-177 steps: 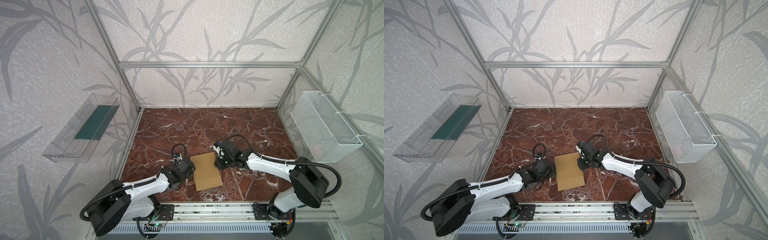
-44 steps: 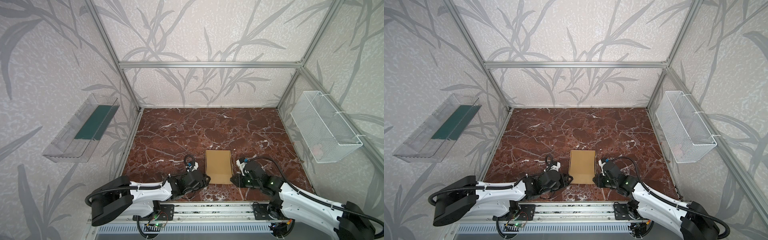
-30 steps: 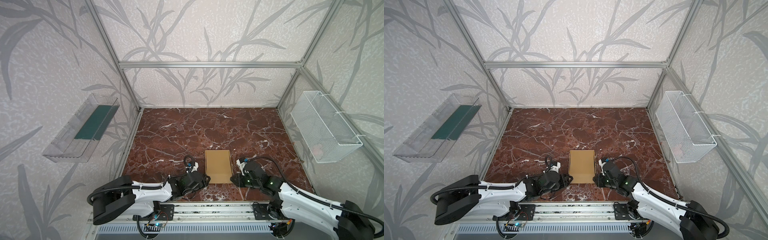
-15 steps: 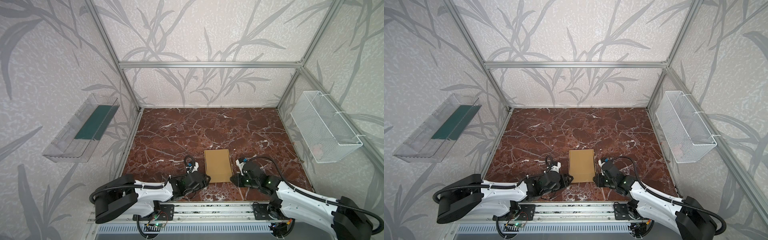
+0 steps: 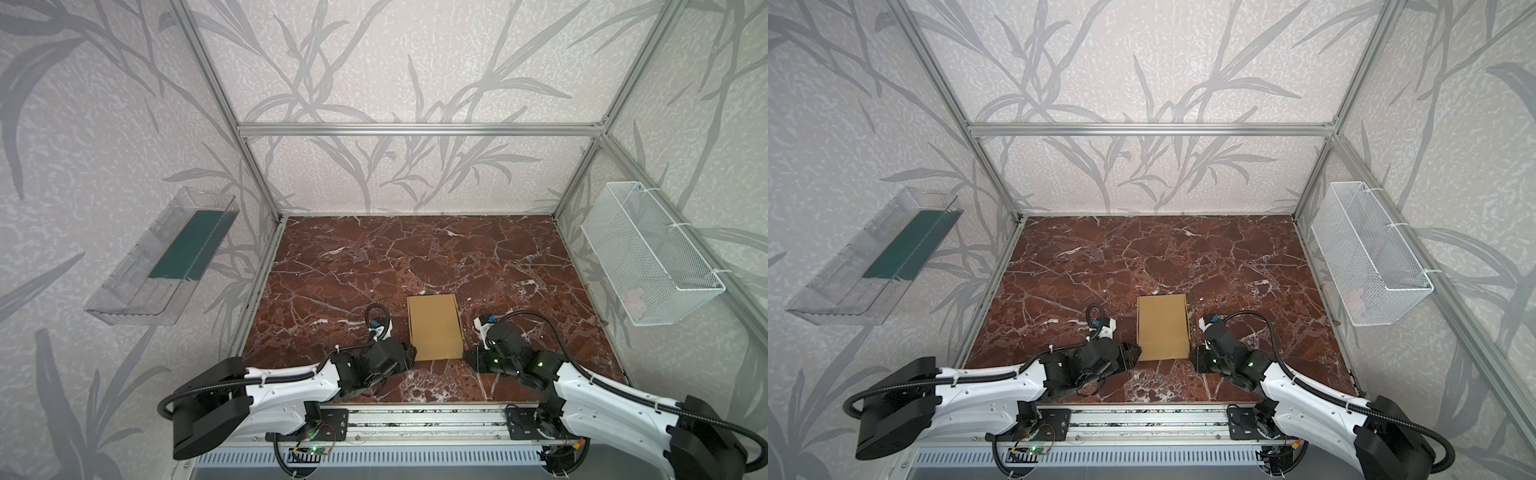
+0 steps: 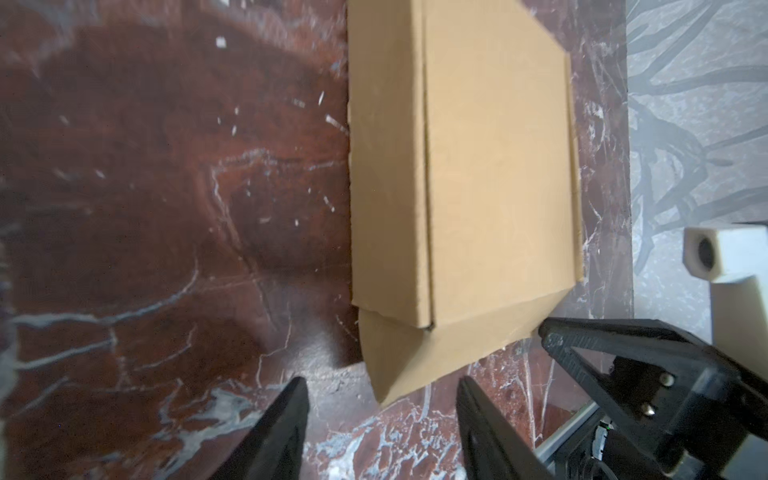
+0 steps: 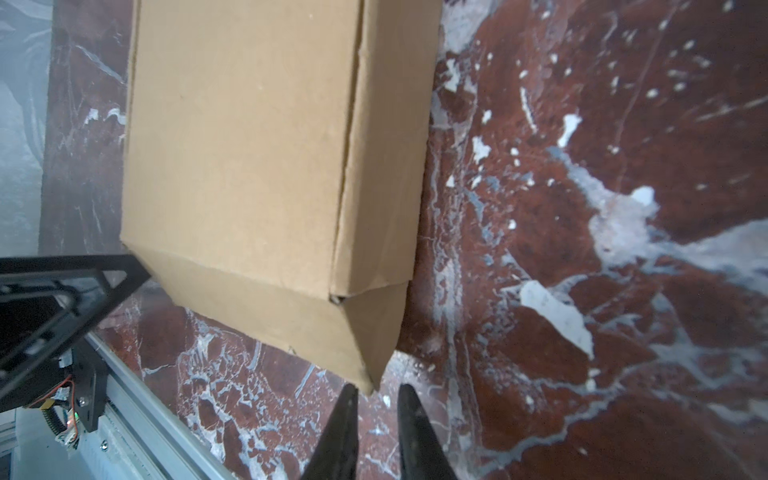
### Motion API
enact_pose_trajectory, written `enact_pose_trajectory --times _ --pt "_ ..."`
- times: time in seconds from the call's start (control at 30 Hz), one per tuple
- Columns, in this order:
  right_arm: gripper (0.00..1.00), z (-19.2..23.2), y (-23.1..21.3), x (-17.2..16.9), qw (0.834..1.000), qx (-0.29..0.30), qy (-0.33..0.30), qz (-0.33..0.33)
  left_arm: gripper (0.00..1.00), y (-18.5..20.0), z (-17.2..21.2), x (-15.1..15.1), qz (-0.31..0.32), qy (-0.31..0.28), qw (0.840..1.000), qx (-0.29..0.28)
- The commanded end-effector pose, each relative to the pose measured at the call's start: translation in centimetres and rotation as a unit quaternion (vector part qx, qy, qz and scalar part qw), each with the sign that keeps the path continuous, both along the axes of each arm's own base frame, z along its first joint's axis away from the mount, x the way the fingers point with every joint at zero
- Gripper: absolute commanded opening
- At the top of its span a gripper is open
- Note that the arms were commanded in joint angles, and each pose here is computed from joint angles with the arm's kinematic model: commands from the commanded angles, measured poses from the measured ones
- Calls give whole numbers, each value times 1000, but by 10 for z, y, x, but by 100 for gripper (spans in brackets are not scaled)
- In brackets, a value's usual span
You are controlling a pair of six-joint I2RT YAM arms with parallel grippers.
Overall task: Fold the paper box
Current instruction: 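Lift the left gripper away beyond the box while the right gripper holds the flap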
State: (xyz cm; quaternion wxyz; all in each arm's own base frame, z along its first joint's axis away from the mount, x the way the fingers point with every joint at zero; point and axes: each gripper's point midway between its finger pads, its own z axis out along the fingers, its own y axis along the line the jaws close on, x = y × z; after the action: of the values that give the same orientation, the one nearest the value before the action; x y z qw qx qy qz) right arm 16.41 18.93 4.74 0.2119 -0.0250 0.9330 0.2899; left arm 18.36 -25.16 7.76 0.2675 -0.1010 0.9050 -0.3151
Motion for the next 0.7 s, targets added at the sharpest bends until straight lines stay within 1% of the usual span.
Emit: enact_pose_trajectory --times 0.0,0.03,0.1,0.17,0.23,0.3,0.4,0.47,0.53,0.67 --pt "20 16 0 2 1000 6 -11 -2 64 18 33 22 -6 -47 997 61" --pt "21 19 2 2 1000 9 -13 1 67 21 40 31 -7 -49 997 66" --pt "21 24 7 1 1000 14 -18 7 69 21 53 45 -21 -54 996 65" --pt "21 28 14 -1 999 18 -23 16 74 24 66 61 -22 -65 994 89" --pt "21 32 22 -4 999 19 -30 23 77 21 79 77 -35 -72 991 108" --pt "21 34 30 -6 999 21 -36 29 78 17 84 93 -44 -68 989 126" --pt "21 33 43 -9 998 35 -33 37 78 9 81 123 -49 -48 989 130" --pt "21 32 49 -9 998 38 -31 40 78 -1 80 140 -55 -33 991 114" --pt "21 30 57 -10 998 38 -30 47 78 -7 79 159 -56 -29 990 122" --pt "20 27 72 -12 997 49 -26 60 78 -19 72 186 -66 -12 989 135"
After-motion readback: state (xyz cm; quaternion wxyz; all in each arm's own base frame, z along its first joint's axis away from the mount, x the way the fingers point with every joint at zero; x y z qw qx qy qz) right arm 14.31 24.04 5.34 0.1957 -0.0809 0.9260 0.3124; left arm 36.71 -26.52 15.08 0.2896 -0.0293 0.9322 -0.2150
